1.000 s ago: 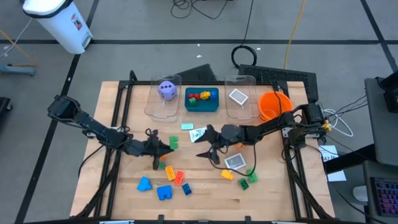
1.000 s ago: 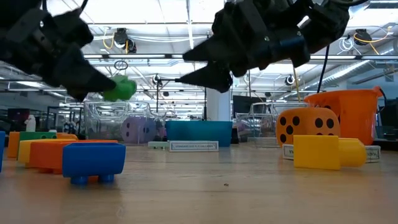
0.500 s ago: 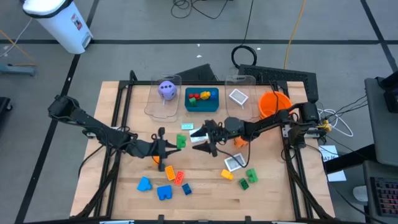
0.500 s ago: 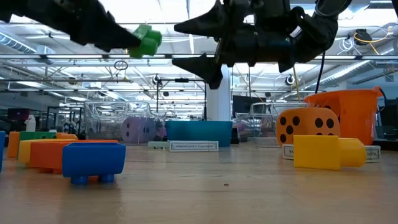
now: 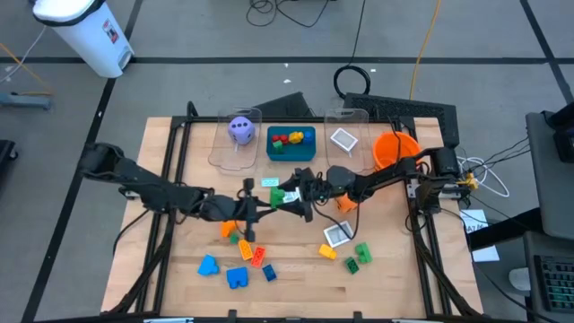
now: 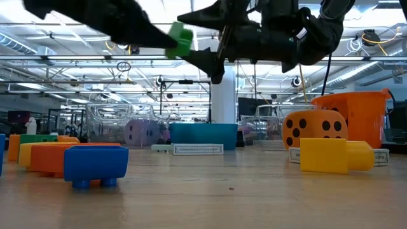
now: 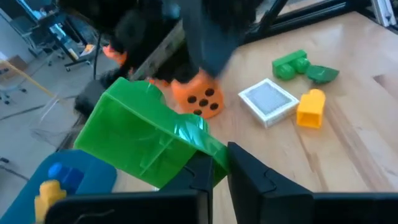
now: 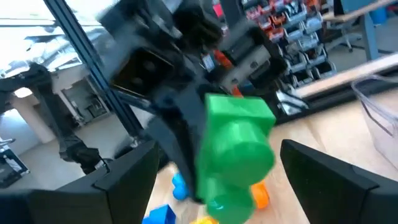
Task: Pick & Place Toys
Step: Put the green game piece into the blue bin
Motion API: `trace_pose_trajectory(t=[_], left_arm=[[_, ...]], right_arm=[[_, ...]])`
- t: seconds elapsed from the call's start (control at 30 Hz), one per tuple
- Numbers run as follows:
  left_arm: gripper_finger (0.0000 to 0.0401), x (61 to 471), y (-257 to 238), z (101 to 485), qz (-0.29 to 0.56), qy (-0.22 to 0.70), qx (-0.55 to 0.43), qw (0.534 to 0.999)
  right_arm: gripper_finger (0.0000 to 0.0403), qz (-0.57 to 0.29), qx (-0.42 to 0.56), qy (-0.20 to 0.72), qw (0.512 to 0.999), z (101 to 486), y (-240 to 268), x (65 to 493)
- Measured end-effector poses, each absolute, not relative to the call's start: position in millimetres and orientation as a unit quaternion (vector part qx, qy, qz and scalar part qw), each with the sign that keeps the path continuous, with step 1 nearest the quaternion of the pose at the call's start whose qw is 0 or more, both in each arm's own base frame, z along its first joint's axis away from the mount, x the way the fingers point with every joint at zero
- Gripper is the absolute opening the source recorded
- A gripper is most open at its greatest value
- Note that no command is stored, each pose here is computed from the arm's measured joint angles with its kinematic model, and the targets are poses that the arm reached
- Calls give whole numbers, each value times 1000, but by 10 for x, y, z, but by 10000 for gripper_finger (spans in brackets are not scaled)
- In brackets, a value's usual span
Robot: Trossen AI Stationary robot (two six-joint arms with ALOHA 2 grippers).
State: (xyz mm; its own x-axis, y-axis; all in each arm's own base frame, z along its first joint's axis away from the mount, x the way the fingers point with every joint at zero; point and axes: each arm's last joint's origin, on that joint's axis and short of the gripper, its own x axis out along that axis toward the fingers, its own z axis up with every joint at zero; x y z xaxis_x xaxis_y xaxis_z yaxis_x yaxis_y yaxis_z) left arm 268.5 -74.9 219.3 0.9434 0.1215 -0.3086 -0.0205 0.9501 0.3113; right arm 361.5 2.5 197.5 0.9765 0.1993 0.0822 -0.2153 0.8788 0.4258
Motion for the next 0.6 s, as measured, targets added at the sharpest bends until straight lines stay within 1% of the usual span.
trace_pose_trajectory(t=[0.2, 0.37, 0.5, 0.6], left_arm=[[12, 2869, -756, 2233, 37, 165, 170, 971], [32, 2891, -736, 2268, 42, 160, 168, 972], [39, 2890, -737, 2265, 42, 161, 166, 972], [29, 2887, -736, 2256, 42, 165, 165, 971]], right_arm=[[325, 106, 209, -20, 972, 1973, 25, 3614], [321, 108, 191, -33, 975, 1996, 25, 3612], [299, 109, 179, -38, 977, 2003, 25, 3611], [277, 110, 177, -44, 977, 2015, 25, 3610]])
